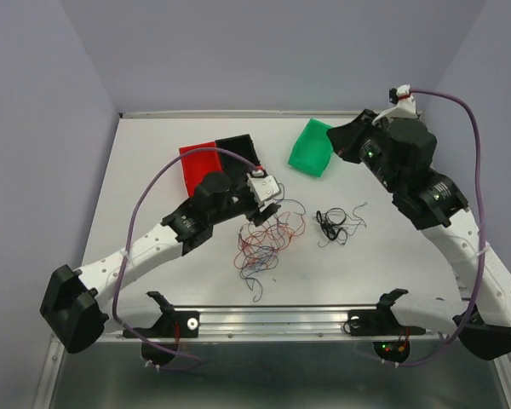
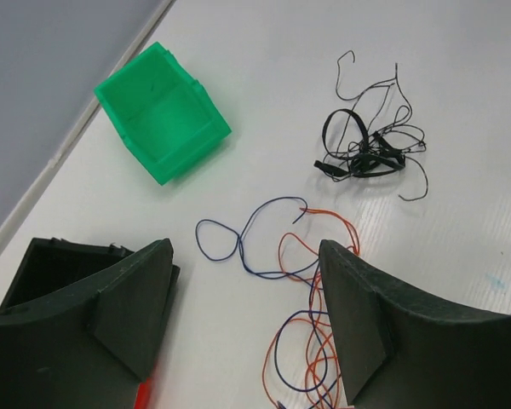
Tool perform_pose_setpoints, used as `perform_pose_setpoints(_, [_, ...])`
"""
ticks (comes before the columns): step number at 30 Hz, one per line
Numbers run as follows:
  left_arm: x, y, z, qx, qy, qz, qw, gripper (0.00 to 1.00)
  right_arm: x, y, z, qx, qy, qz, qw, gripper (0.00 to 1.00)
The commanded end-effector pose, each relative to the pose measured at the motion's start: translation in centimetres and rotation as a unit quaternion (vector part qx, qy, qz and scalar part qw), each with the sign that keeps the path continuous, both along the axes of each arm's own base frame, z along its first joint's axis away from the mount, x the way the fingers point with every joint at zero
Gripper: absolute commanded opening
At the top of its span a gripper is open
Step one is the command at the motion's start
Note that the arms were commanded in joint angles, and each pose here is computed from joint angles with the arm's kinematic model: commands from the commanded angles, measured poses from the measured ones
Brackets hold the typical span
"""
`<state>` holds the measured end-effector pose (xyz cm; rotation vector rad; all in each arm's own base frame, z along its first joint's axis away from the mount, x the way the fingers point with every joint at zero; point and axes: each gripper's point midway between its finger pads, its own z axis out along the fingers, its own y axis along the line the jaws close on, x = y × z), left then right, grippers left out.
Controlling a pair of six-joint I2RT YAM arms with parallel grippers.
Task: Untangle the cables
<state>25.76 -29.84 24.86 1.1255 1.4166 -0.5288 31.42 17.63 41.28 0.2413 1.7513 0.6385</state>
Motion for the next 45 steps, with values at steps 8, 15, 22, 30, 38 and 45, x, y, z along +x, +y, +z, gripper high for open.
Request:
perform_pose_setpoints(8, [3.3,-7.6,-0.8,-0.008,0.028,-0.074,0.997,0.82,0.2,-6.0,-7.8,-0.091,0.047,-0.137,0.985,0.7])
perform_pose_setpoints(15, [4.0,-14.6,-4.6,0.068,0.006,-0.126,0.99,0.82,-2.1,-11.5,-9.4,-0.064,0.014,-0.254,0.965,0.87])
perform_pose_setpoints(22, [3.0,-19.4,-11.2,0.123,0.037,-0.165,0.978,0.83,-5.6,-15.7,-8.1,-0.003,-0.031,-0.32,0.947,0.95])
perform_pose_setpoints(30, [3.6,-20.7,-13.9,0.145,0.07,-0.155,0.975,0.48,-5.1,-15.2,-8.8,-0.01,-0.022,-0.316,0.949,0.95])
perform_pose_setpoints(38, [2.2,-19.2,-7.1,0.094,0.051,-0.153,0.983,0.0,-4.4,-14.6,-11.4,-0.014,-0.006,-0.317,0.948,0.95])
perform_pose_setpoints(45, [-0.1,-14.7,6.8,-0.011,0.012,-0.115,0.993,0.0,-2.1,-11.1,-14.2,-0.013,0.013,-0.258,0.966,0.95])
